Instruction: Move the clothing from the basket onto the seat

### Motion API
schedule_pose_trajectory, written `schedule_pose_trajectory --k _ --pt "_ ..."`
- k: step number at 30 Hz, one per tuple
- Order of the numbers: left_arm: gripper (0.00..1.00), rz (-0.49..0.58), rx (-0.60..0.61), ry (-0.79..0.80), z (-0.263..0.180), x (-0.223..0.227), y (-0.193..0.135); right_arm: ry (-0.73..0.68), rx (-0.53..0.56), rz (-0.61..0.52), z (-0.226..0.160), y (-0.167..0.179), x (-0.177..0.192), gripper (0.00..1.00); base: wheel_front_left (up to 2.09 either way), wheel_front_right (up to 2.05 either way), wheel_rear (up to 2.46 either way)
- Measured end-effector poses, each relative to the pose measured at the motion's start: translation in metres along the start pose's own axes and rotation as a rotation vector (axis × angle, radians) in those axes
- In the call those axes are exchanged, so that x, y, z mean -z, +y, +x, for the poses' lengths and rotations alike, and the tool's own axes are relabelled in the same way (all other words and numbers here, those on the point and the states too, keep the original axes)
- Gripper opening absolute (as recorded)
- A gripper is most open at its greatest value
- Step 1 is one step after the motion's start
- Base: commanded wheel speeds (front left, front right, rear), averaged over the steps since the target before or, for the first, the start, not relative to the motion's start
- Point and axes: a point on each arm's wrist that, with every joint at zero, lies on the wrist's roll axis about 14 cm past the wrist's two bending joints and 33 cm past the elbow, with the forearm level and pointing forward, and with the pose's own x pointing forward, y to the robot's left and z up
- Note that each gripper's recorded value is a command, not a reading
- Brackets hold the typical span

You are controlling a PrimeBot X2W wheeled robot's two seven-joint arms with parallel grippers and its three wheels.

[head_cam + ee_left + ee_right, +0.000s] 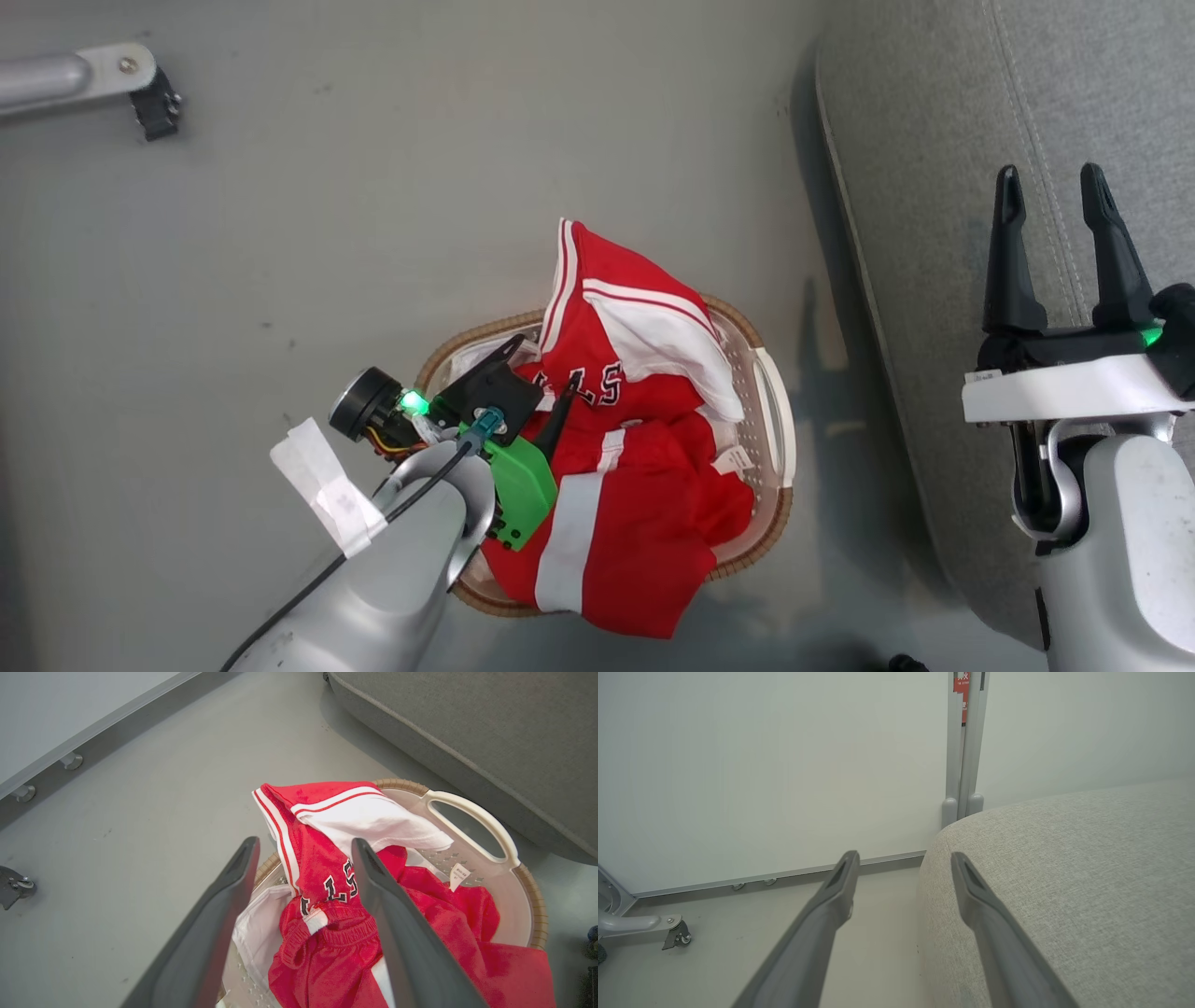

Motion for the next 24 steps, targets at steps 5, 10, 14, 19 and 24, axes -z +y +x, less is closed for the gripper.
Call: schedule_pose_trajectory --k 5,10,14,19,24 --pt "1.00 0.016 0.036 0.116 0.021 0.037 0.005 0.015 -0.018 -0.008 0.014 0.002 0.016 1.00 0.00 0.00 0.00" --pt "1.00 0.020 0.076 0.179 0.043 0.062 0.004 0.054 -0.014 -0.008 0.019 -0.003 0.038 1.00 0.00 0.00 0.00" --pt "1.00 0.019 0.099 0.219 0.056 0.080 0.002 0.093 -0.006 -0.005 0.018 -0.008 0.055 1.00 0.00 0.00 0.00" --pt "1.00 0.014 0.115 0.233 0.075 0.090 -0.003 0.124 0.007 -0.012 0.016 -0.015 0.067 1.00 0.00 0.00 0.00" --pt "0.69 -0.012 0.142 0.240 0.083 0.097 -0.014 0.144 0.016 -0.020 0.011 -0.020 0.072 1.00 0.00 0.00 0.00"
